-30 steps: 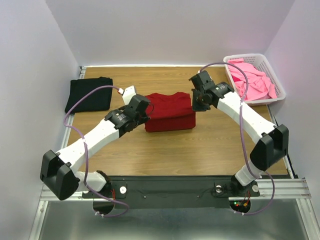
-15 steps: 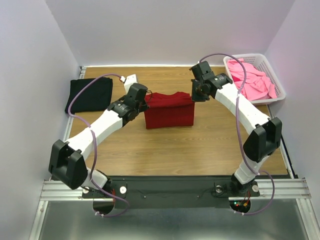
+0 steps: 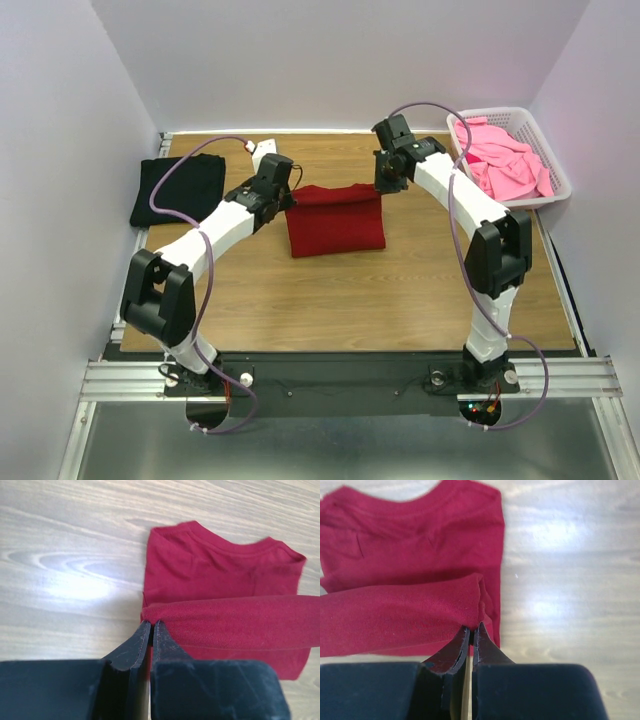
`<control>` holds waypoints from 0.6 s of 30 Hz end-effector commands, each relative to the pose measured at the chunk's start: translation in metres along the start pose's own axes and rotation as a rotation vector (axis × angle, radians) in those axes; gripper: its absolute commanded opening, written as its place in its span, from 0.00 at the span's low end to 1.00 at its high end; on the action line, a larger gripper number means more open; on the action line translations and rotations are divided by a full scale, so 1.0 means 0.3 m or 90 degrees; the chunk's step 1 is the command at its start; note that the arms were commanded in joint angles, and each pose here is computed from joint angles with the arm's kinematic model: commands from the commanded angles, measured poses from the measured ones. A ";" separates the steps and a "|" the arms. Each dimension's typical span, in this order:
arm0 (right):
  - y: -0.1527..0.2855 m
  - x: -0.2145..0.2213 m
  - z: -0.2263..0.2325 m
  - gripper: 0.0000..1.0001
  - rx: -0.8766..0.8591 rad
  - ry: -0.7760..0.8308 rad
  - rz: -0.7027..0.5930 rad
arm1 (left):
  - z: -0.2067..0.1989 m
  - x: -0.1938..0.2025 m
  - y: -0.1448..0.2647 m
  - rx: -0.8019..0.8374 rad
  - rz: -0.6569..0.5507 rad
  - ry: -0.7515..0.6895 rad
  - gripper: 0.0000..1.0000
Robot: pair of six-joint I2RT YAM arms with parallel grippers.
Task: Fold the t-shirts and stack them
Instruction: Fold the tshirt
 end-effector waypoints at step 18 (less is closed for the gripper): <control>-0.082 -0.133 -0.060 0.01 0.019 -0.025 -0.046 | 0.035 -0.166 -0.108 0.003 -0.062 -0.035 0.00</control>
Point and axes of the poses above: each gripper's point midway between its finger pads, its own y axis back along the fingers, its own z axis along the line the jaws close on, x = y × z, the point moved 8 cm from there along y, back along the fingers, and after that the axes turned 8 degrees about -y, right-handed, at the moved point
